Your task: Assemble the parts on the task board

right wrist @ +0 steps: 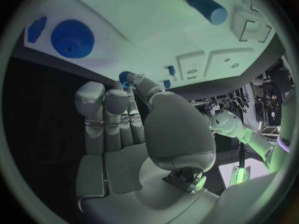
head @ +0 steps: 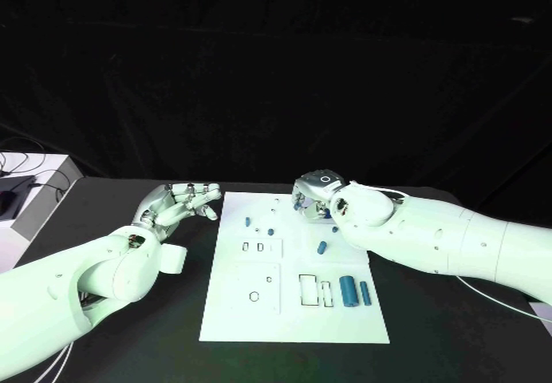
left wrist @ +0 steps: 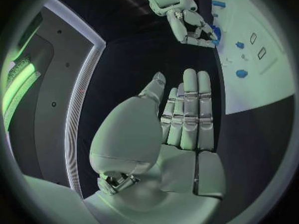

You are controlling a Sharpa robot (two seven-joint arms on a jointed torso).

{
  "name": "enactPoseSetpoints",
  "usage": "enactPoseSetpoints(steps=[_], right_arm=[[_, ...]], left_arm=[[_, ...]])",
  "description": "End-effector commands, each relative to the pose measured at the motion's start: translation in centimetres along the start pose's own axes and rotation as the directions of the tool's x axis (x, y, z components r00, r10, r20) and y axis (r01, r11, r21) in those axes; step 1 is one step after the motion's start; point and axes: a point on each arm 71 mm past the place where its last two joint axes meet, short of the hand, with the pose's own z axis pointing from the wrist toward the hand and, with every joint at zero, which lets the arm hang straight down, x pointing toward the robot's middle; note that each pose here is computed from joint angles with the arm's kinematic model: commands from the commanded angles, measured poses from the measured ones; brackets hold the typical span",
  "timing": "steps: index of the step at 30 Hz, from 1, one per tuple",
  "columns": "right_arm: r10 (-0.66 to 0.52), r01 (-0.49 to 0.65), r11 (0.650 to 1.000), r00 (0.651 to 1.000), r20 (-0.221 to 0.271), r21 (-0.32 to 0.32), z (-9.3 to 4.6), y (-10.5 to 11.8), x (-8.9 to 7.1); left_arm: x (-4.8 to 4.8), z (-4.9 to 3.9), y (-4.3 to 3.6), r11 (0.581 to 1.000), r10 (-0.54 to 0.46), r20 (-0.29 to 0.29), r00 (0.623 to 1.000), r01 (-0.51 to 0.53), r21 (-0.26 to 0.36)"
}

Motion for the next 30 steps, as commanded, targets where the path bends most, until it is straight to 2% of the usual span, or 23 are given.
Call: enactPoseSetpoints(steps=[1, 14, 30], right_arm=[[-0.016, 0.013, 0.999, 0.996, 0.084, 0.036, 0.4, 0.2, -0.7], [-0.018, 0.011, 0.999, 0.987, 0.162, 0.046, 2.5, 1.8, -1.2], [-0.029, 0.022, 0.999, 0.989, 0.145, 0.048, 3.3, 2.2, -0.9]], left_arm=[[0.19, 0.00, -0.07, 1.000, -0.003, -0.019, 1.000, 0.003, 0.007], [0.56, -0.09, -0.21, 1.000, -0.004, -0.032, 0.999, 0.004, 0.013], [0.58, -0.18, -0.36, 1.000, -0.004, -0.034, 0.999, 0.004, 0.015]])
